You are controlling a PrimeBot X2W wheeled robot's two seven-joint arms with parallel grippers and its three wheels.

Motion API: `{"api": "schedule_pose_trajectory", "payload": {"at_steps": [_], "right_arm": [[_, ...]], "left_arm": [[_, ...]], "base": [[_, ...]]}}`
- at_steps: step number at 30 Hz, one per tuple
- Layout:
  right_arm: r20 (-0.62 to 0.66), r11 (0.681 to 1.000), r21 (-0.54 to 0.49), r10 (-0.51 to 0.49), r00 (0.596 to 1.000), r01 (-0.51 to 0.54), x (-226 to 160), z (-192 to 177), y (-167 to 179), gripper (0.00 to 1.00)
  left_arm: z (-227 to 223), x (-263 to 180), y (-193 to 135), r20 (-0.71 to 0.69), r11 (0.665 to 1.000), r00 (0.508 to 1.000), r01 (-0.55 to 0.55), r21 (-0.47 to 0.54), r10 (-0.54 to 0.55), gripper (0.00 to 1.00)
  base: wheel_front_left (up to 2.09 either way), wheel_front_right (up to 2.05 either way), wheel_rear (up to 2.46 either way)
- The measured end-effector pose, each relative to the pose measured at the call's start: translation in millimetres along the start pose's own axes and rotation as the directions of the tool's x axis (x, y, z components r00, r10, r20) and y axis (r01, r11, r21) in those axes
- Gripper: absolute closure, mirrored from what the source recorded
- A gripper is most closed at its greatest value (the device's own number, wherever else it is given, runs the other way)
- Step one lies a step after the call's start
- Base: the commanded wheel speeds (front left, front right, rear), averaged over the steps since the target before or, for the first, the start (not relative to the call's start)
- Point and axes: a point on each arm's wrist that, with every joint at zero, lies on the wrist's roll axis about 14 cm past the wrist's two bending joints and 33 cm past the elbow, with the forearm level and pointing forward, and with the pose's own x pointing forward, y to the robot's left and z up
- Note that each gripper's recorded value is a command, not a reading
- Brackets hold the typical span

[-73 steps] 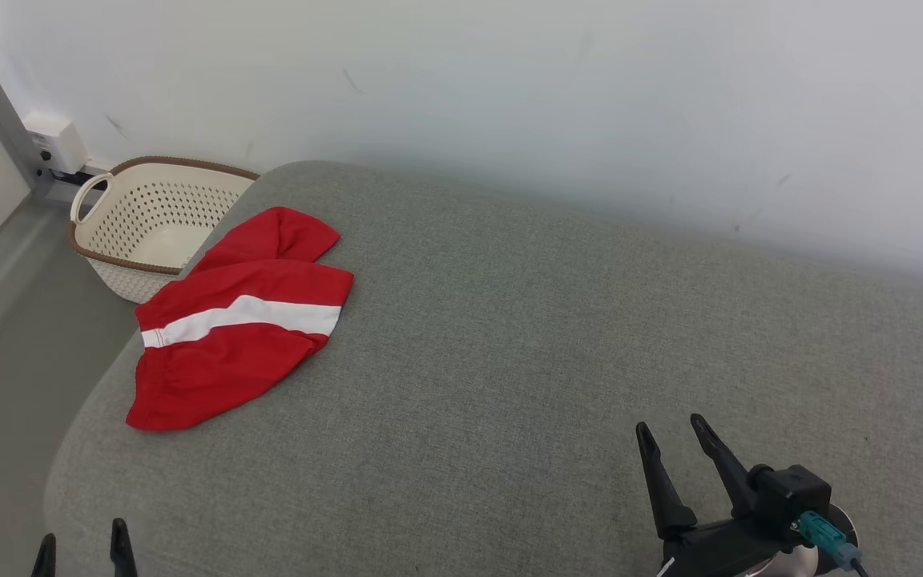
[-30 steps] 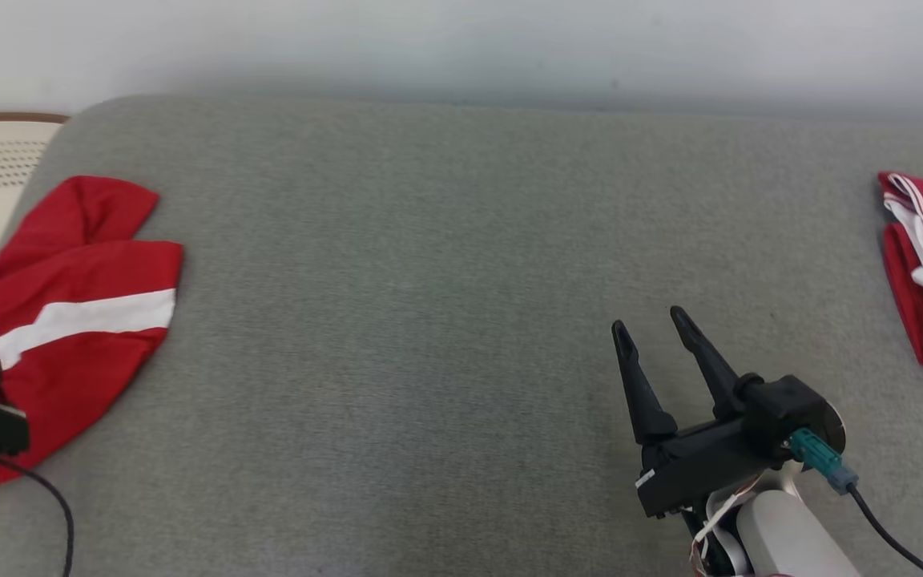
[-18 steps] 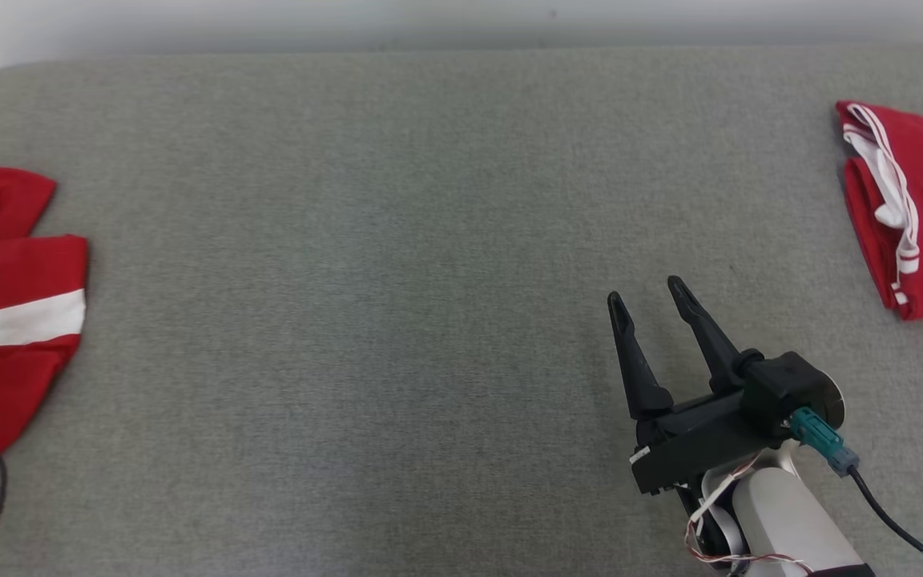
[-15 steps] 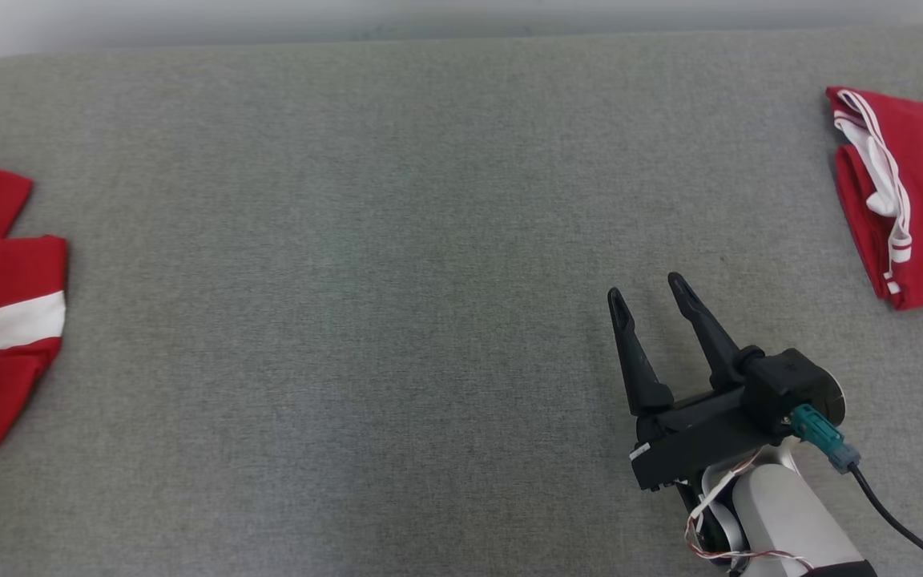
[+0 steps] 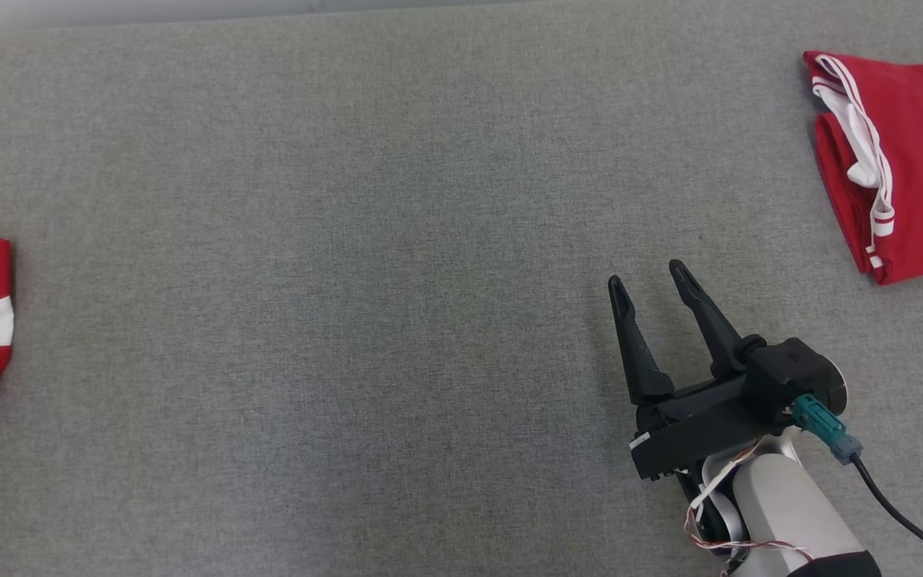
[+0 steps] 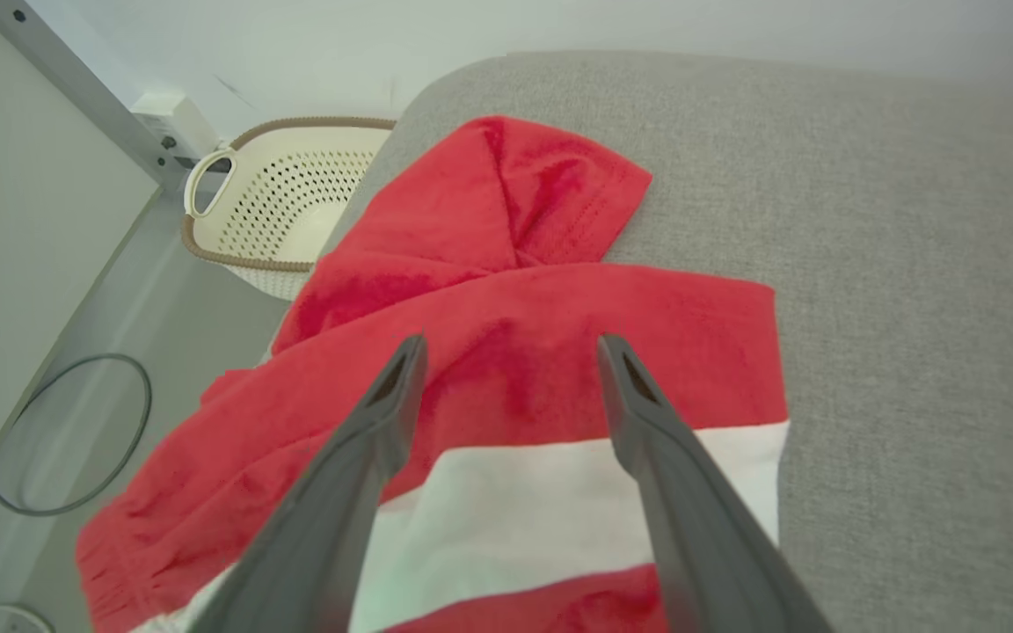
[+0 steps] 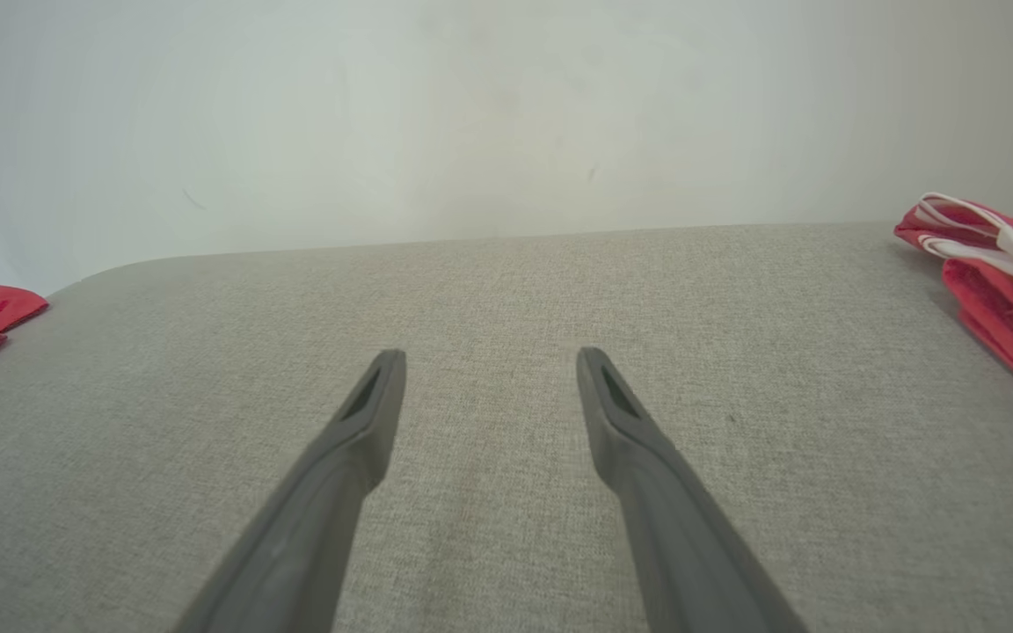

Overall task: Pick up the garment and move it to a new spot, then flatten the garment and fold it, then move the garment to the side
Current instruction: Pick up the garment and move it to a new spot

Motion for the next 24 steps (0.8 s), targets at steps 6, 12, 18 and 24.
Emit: {"api": "schedule_pose_trajectory", "payload": {"at_steps": [6, 12, 18, 24], "right_arm": [[-0.006, 1.0, -0.005, -0.007, 1.0, 0.007, 0, -2, -3, 0.0], [-0.015, 1.0, -0.005, -0.013, 1.0, 0.013, -1, -6, -7, 0.0], [-0.017, 1.0, -0.008, -0.018, 1.0, 0.018, -1, -7, -9, 0.0], [-0.001, 1.0, -0.021, -0.012, 1.0, 0.012, -1, 1, -7, 0.0]], "left_arm": [[-43, 2, 3, -0.192, 0.999, 0.981, -0.031, -0.032, 0.024, 0.0], [-63, 4, 0, -0.262, 0.998, 0.965, -0.04, -0.043, 0.027, 0.0], [-56, 8, -2, -0.2, 0.999, 0.979, -0.042, -0.03, 0.035, 1.0], [-11, 7, -3, -0.009, 0.999, 1.0, -0.027, -0.021, 0.027, 1.0]], "base": [[0.0, 0.0, 0.0], [0.0, 0.0, 0.0], [0.0, 0.0, 0.0], [0.0, 0.0, 0.0]]}}
